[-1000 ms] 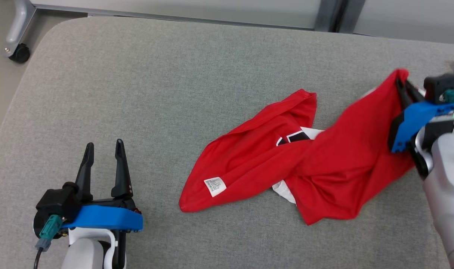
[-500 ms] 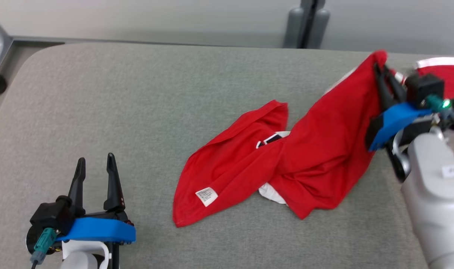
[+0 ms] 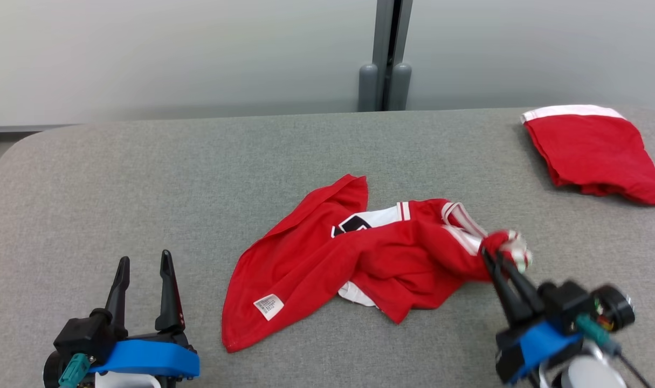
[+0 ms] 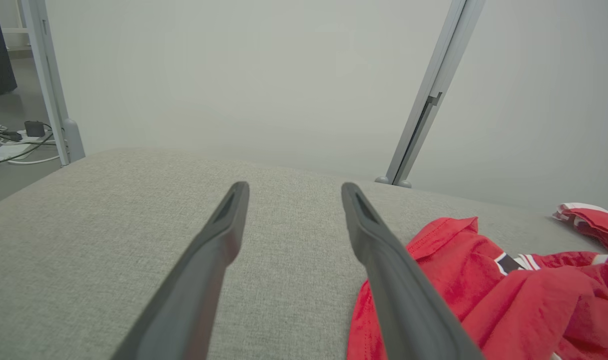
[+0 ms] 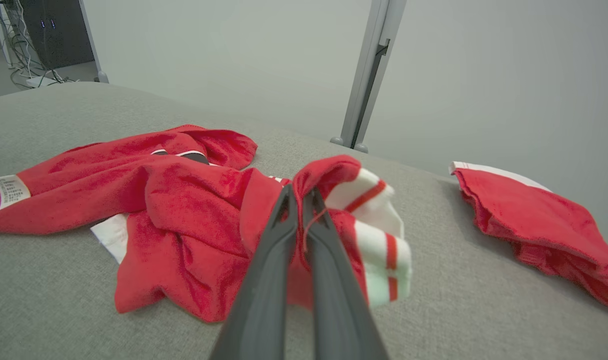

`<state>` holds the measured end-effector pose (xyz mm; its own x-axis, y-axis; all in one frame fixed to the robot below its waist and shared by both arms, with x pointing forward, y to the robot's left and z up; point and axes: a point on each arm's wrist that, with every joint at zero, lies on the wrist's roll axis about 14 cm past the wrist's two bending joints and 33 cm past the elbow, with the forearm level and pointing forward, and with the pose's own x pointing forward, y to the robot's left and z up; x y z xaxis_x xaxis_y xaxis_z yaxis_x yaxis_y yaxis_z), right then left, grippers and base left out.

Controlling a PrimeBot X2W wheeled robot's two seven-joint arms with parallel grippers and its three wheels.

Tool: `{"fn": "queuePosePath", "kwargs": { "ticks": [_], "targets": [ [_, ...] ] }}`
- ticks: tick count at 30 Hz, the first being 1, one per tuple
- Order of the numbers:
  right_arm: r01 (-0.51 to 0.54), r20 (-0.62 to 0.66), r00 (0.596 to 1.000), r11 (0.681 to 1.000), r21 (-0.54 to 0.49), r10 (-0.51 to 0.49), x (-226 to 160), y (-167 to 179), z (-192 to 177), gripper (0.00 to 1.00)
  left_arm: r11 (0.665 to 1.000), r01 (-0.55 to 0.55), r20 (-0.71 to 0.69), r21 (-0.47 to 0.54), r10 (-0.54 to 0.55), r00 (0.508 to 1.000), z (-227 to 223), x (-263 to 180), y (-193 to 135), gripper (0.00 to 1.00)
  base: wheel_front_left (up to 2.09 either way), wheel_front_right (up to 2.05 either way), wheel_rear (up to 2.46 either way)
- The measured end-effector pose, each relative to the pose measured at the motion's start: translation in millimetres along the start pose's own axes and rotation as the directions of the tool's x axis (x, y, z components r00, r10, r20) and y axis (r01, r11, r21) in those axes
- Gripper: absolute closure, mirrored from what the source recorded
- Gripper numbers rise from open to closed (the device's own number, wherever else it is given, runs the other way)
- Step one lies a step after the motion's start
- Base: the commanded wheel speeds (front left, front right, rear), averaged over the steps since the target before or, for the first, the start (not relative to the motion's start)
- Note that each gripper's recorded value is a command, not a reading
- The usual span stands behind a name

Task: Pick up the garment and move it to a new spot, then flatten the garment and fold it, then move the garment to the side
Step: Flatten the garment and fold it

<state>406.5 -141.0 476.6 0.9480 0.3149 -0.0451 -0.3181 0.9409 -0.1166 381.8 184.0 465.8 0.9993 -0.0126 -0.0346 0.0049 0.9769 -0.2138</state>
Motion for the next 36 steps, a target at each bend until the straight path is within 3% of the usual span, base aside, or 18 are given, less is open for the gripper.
{"fn": "queuePosePath", "kwargs": {
  "ticks": [11,12,13,14,21,27,36],
  "targets": [
    [-0.089,-0.196,0.976,0.995,0.05,0.097,-73.9,44.3,-63.7,1.0,1.0,0.023,-0.003,-0.003,-0.023,1.0,-1.0,-2.8,-9.0,0.0,0.0,0.0,0.0],
    [-0.095,-0.205,0.973,0.994,0.053,0.104,-77.0,47.1,-66.6,0.68,1.0,0.026,-0.004,-0.005,-0.027,1.0,-1.4,-2.8,-10.1,0.0,0.0,0.0,0.0],
    [-0.094,-0.213,0.972,0.994,0.053,0.104,-78.9,47.4,-68.7,0.27,1.0,0.03,-0.005,-0.006,-0.03,1.0,-2.0,-2.8,-11.5,0.0,0.0,0.0,0.0],
    [-0.091,-0.211,0.973,0.995,0.05,0.099,-78.9,45.7,-67.9,0.0,0.999,0.033,-0.007,-0.007,-0.033,0.999,-2.4,-2.7,-12.5,0.0,0.0,0.0,0.0],
    [-0.061,-0.034,0.998,0.998,-0.01,0.061,-55.6,29.3,-13.3,0.0,0.999,0.036,-0.012,-0.004,-0.036,0.999,-4.0,-2.9,-13.1,0.0,0.0,0.0,0.0],
    [-0.055,0.104,0.993,0.996,-0.065,0.062,-24.9,18.7,31.6,0.0,1.0,0.023,-0.001,0.008,-0.023,1.0,0.0,-0.5,-6.6,0.0,0.0,0.0,0.0],
    [-0.118,0.082,0.988,0.986,-0.118,0.128,32.2,26.1,48.0,0.0,1.0,-0.004,-0.007,0.009,0.004,1.0,-1.4,-0.6,3.5,0.0,0.0,0.0,0.0]
  ]
}}
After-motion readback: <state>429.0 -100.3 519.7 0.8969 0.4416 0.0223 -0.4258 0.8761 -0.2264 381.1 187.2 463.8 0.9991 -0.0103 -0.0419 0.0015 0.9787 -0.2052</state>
